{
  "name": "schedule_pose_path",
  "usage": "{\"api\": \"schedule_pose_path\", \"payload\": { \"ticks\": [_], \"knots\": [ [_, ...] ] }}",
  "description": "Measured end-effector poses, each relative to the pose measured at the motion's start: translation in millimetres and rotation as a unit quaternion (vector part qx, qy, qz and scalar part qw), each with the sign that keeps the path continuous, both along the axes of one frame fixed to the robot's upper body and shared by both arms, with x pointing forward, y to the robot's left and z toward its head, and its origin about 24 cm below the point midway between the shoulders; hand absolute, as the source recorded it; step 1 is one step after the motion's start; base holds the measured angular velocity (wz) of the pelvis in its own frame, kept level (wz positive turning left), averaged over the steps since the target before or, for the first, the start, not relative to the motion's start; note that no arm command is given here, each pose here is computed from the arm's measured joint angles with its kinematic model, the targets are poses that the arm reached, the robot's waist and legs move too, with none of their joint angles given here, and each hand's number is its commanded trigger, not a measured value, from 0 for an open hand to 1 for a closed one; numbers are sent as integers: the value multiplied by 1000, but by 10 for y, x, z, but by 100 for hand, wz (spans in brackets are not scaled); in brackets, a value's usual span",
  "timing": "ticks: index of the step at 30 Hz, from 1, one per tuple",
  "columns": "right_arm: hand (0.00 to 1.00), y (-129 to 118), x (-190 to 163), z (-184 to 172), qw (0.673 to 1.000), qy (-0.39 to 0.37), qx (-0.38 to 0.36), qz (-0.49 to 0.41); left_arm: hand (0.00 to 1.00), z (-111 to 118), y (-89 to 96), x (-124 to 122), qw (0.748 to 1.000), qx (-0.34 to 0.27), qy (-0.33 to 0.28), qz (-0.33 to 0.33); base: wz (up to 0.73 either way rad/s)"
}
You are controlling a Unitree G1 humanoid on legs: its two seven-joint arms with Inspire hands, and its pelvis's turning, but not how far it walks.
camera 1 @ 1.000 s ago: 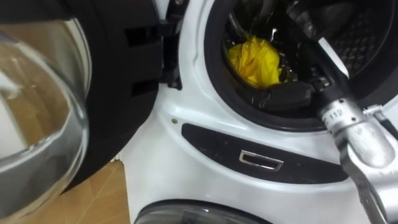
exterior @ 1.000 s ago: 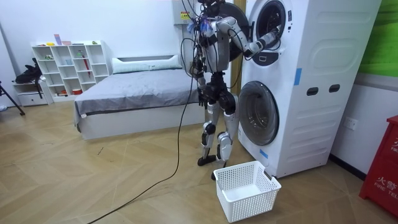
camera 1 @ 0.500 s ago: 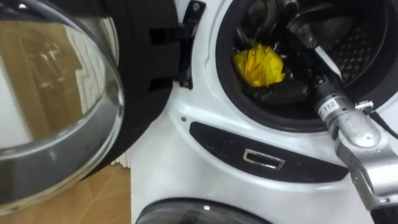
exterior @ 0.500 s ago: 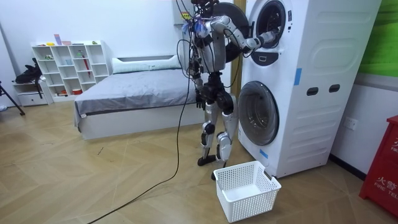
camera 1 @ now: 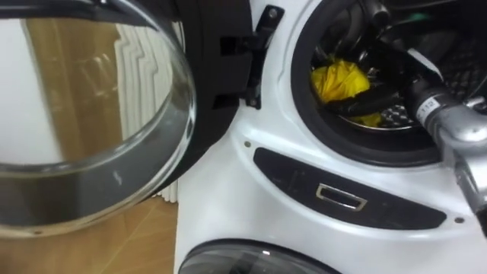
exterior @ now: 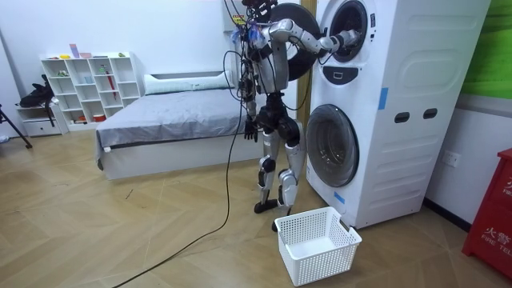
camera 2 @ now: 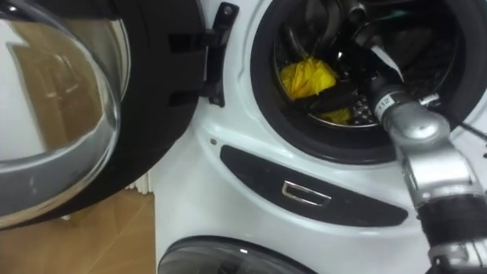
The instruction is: Pick clothes from washing machine
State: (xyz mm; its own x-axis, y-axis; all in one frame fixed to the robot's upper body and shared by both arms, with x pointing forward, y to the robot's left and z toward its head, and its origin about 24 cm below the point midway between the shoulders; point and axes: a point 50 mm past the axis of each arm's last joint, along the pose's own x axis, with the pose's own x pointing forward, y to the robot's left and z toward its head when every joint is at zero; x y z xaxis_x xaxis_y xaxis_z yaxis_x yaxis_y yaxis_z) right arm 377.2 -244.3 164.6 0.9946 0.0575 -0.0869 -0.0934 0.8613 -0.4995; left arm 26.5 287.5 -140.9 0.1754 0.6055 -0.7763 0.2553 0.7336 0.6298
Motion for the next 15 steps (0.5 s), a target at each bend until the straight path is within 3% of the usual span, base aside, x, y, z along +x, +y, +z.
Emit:
{"api": "schedule_pose_path", "payload": {
  "ticks": [9,15],
  "knots": [
    [100,99,12,-18,995,51,-7,83,0,36,31,305,999,3,-30,-16,-7],
    [100,14,10,-3,996,58,-56,48,0,41,35,369,999,6,-25,-42,-5]
  ]
}}
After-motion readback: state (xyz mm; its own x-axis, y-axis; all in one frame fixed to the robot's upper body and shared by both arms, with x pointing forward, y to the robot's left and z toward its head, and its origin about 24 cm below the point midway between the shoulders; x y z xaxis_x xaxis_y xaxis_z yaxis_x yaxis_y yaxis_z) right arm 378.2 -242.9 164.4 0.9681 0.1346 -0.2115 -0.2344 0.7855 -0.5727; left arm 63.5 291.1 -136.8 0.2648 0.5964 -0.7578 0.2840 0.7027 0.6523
